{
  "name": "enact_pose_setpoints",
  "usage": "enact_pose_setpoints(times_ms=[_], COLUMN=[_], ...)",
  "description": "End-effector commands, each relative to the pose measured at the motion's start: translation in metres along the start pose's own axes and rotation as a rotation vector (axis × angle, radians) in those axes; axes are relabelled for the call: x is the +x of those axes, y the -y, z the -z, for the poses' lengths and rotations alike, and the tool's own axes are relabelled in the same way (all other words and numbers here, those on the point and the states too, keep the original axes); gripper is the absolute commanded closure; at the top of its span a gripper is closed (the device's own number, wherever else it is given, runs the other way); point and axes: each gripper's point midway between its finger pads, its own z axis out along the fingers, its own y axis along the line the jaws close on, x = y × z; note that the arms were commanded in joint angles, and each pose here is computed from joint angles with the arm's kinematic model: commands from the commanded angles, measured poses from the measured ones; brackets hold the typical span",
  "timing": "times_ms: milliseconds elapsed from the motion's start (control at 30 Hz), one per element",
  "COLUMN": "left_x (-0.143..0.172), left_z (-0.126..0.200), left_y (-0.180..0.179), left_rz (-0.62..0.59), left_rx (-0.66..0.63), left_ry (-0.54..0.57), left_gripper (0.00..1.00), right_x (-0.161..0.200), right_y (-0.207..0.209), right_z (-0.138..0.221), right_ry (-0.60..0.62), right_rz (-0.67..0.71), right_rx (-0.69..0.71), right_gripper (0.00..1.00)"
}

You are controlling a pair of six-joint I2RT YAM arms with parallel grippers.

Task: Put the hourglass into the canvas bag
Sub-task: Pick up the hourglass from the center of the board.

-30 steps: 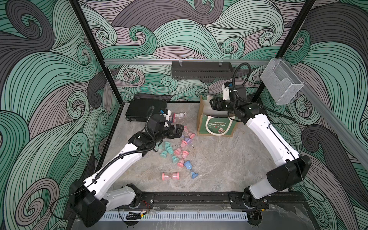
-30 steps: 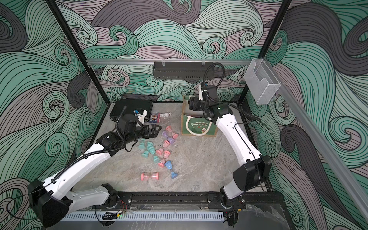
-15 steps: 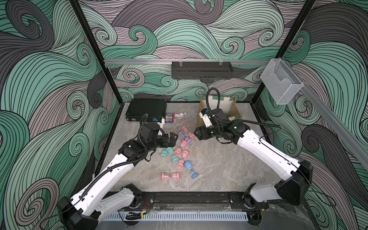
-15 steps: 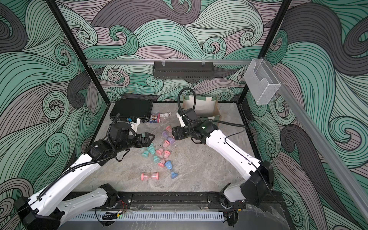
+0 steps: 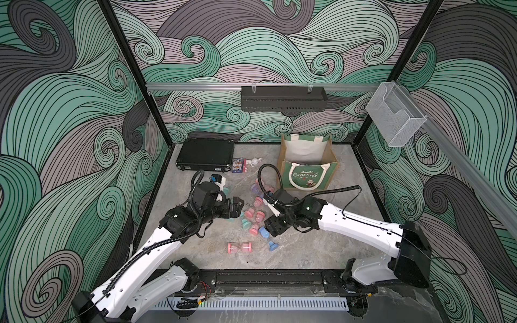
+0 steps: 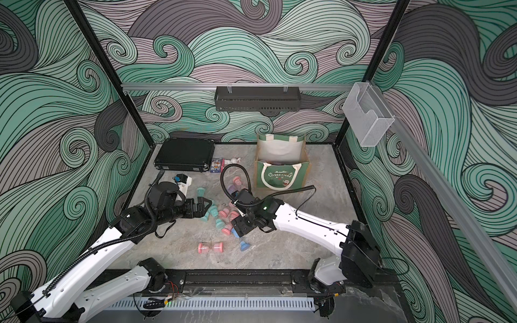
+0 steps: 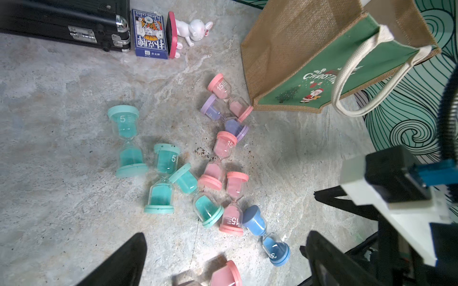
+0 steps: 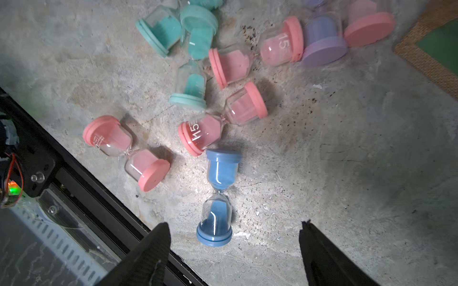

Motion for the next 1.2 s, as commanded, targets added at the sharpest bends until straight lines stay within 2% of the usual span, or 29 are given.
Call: enact_pose_setpoints(times_ms=[0,100,367,667,1033,1167], left_x=[0.003,0.006,0.008,0.01,0.01,0.015], left_z=[0.005,0.003,0.003,0.001,0.0,-0.005], left_y=[-0.007,-0.009,-0.014,-0.018,-0.02,-0.021], left_rz=[0.03,0.036,0.041,0.042,0.043,0.06], left_rx=[-0.02,-0.015,-0.035,-0.052,-0.059,-0.053], left_ry=[0.007,0.016,0.018,0.024,0.029,0.019], left_gripper=[0.01,0.02,0.01,0.01,0.01,0.02], right_x=[0.001,0.006,0.01,0.013,0.02,0.021], right_y=[-0.006,-0.016,-0.016,-0.013,-0.015,-0.01], right_z=[-0.017,-0.036,-0.074,-0.095,-0.112,-0.113], right_ry=[0.002,-0.012,-0.048,-0.072,-0.113,-0.101], right_rz=[0.004,0.016,0.026,0.035,0.037,0.036], right_rx=[0.008,-0.02,0.024,0.052,0.049,0.069], right_gripper=[0.17,0.19,0.23,0.33,0.4,0.47])
